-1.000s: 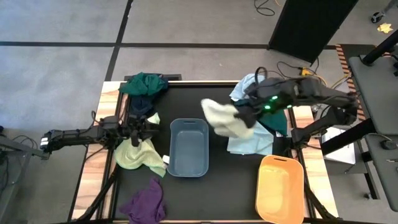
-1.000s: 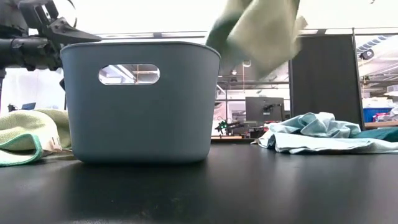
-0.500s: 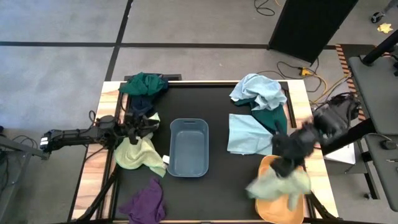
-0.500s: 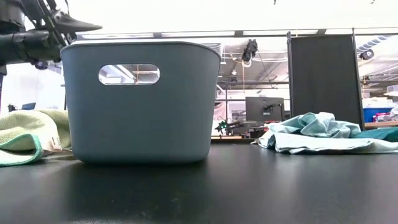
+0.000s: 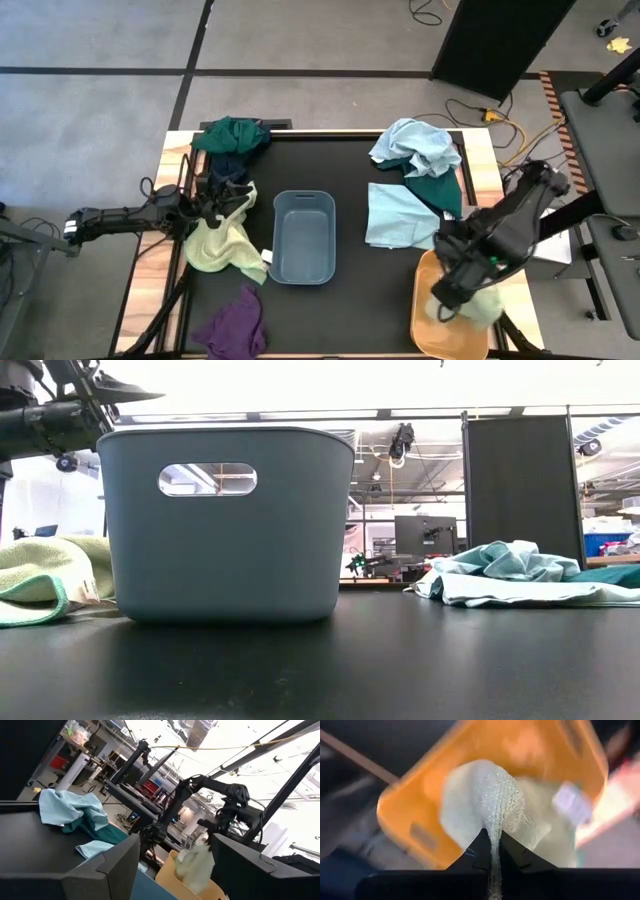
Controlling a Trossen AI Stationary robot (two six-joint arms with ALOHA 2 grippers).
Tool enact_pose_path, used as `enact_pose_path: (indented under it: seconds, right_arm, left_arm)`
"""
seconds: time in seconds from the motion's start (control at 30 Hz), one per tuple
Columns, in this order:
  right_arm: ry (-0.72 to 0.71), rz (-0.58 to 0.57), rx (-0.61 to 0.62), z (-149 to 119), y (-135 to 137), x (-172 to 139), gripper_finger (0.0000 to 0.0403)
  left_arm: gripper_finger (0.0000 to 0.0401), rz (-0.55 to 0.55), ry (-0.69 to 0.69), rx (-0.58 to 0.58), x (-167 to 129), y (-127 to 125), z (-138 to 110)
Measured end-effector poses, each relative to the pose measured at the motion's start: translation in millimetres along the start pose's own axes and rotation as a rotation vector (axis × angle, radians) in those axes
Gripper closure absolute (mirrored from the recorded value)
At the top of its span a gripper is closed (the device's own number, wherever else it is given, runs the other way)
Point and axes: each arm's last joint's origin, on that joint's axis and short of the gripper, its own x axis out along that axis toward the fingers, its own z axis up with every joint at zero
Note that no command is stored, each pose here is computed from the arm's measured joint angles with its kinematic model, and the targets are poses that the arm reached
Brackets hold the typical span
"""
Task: Sort microfiber towel by color & place in baskets
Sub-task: Put the right light green microfiber cloth into the yellow bin
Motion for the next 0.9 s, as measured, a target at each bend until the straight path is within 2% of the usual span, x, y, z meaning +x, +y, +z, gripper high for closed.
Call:
enact_pose_path:
  seconds: [0.07,0.13,0.23,0.43,0.6,0.67,0.77,0.9]
  right_arm:
    - [-0.089,-0.039,-0.066,6,6,10,0.0393]
    - [-0.119,-0.086,-0.175,10,15,23,0.0392]
    - [-0.072,-0.175,-0.340,11,27,48,0.0391]
    - [-0.002,-0.355,-0.549,7,52,102,0.0387]
    - [0.064,-0.481,-0.578,7,62,142,0.0342]
    - [0.065,-0.497,-0.580,7,65,156,0.0314]
    - [0.051,-0.417,-0.584,9,70,172,0.0272]
    - [0.060,-0.386,-0.544,11,66,181,0.0226]
  left_arm:
    - [0.0171,0.001,0.000,0.000,0,0,0]
    - [0.0171,0.004,0.004,-0.001,1,0,-1]
    - [0.0171,-0.002,-0.002,-0.026,1,0,0]
    - [0.0171,-0.115,-0.079,-0.049,3,-15,17]
    - [0.0171,-0.105,-0.081,0.101,9,-35,41]
    - [0.0171,-0.081,-0.017,0.173,13,-41,47]
    - [0.0171,-0.064,0.173,0.270,17,-48,52]
    - [0.0171,0.061,0.454,0.325,18,-50,53]
